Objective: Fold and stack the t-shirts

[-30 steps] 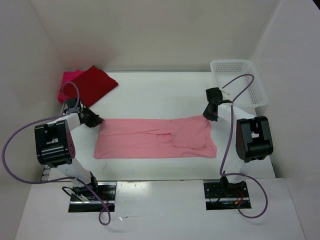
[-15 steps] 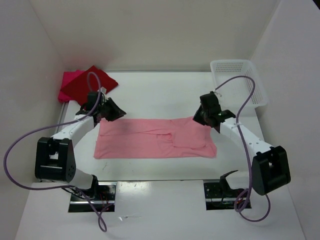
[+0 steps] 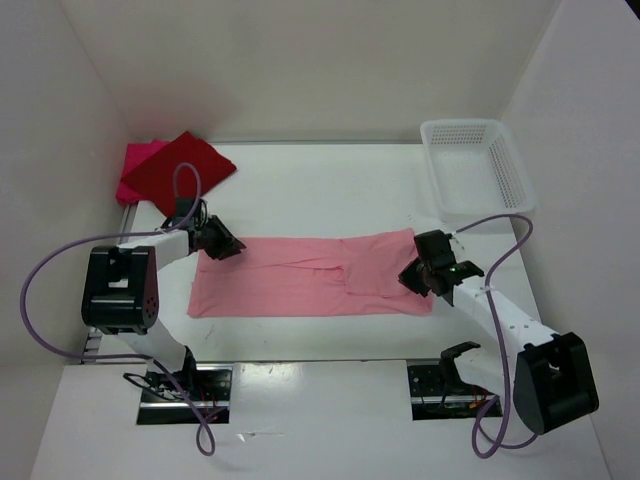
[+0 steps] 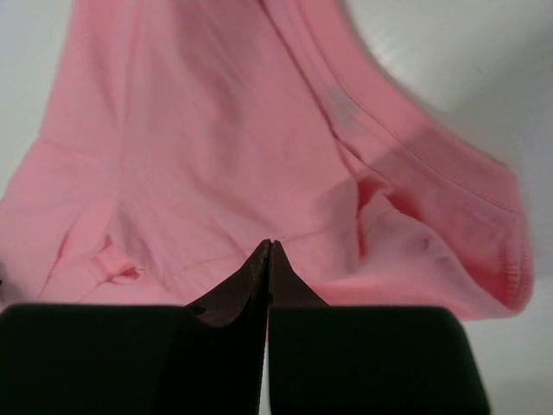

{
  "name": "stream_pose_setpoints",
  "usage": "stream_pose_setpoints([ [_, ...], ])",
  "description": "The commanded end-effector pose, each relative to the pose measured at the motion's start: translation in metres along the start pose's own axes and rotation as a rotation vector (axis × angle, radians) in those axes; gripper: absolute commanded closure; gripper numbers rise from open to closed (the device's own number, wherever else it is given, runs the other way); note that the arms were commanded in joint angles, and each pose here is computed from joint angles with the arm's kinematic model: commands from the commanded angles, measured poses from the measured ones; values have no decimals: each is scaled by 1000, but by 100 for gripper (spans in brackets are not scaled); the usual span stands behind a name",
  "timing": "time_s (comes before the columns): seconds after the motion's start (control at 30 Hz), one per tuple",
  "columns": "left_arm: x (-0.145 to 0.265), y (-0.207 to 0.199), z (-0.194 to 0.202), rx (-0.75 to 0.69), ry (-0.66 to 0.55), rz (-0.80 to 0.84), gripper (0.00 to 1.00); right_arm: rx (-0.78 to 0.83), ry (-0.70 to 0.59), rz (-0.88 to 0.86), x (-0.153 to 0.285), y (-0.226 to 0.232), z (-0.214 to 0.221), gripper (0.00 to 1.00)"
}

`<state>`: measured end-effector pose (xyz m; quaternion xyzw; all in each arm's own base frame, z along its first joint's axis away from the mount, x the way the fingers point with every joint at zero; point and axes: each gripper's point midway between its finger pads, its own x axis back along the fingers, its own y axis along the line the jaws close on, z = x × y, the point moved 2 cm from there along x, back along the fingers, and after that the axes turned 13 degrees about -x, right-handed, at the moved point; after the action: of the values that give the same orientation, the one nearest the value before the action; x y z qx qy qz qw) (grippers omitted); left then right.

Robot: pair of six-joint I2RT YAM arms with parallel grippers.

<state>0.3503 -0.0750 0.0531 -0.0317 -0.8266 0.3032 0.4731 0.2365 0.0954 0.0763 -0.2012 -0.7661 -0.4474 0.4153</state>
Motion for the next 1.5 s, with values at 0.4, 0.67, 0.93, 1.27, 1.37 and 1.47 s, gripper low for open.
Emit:
stream_pose_setpoints([
  [0.4, 20, 56, -13, 171, -33, -2, 67, -87, -8, 170, -1, -33, 12, 99],
  [0.67, 31, 84, -21, 298, -70, -24, 66, -92, -11, 259, -3, -36, 12, 99],
  [0.93, 65, 33, -63, 166, -193, 95, 70, -25, -58, -6, 29, 66, -20, 92],
  [1.27, 72, -67, -59, -188, -213, 206, 79, 120, -40, 81, -69, 77, -12, 100],
  [1.37, 71, -72, -51, -202, -200, 216, 79, 145, -48, 84, -83, 80, -13, 100],
  [1.47, 68, -68, -42, -195, -171, 223, 78, 176, -38, 111, -103, 84, -11, 100],
])
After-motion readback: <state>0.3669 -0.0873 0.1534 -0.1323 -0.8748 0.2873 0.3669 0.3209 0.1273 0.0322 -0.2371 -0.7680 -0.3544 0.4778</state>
